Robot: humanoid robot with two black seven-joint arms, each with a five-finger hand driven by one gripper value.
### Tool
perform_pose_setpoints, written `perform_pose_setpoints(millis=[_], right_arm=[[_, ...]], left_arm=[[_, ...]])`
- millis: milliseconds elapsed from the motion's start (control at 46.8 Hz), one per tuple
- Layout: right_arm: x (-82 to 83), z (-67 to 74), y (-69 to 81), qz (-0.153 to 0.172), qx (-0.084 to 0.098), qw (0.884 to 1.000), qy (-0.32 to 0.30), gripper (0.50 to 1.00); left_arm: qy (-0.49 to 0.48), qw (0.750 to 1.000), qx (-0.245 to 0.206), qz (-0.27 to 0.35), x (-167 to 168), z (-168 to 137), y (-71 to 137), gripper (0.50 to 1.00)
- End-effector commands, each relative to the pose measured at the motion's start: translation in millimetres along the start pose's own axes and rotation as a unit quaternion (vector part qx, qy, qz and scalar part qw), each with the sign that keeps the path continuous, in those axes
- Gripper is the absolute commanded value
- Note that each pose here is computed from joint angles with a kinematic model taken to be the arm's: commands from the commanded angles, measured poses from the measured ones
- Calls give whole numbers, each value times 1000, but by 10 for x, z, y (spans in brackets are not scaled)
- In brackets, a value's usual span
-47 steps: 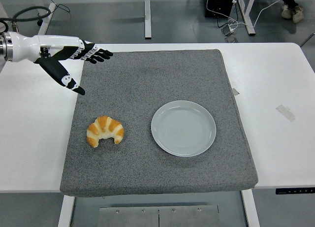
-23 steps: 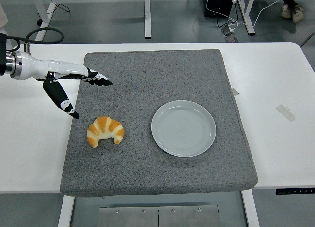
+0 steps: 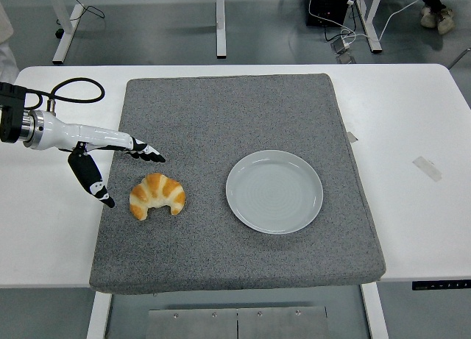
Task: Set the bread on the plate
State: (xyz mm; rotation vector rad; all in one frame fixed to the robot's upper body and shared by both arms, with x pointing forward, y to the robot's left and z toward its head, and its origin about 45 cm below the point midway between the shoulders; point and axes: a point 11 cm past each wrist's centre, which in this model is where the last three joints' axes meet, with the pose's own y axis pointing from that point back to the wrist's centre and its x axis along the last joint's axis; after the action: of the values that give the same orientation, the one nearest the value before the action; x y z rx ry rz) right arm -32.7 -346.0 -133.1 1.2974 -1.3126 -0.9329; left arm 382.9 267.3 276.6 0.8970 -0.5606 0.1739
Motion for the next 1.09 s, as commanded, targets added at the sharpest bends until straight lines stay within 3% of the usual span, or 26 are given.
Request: perform_pose_setpoints(millis=[0,363,1068], right_arm=[[-1,4,1,0,0,1000,0,1000],[-1,4,1,0,0,1000,0,1000],[-1,4,1,0,0,1000,0,1000]], left_arm=[[-4,1000,-8,-3,-1,58,-67,981],[-32,999,-20,-32,-95,207,-358,978],[-42,999,13,-9,-19,20,-459,974]])
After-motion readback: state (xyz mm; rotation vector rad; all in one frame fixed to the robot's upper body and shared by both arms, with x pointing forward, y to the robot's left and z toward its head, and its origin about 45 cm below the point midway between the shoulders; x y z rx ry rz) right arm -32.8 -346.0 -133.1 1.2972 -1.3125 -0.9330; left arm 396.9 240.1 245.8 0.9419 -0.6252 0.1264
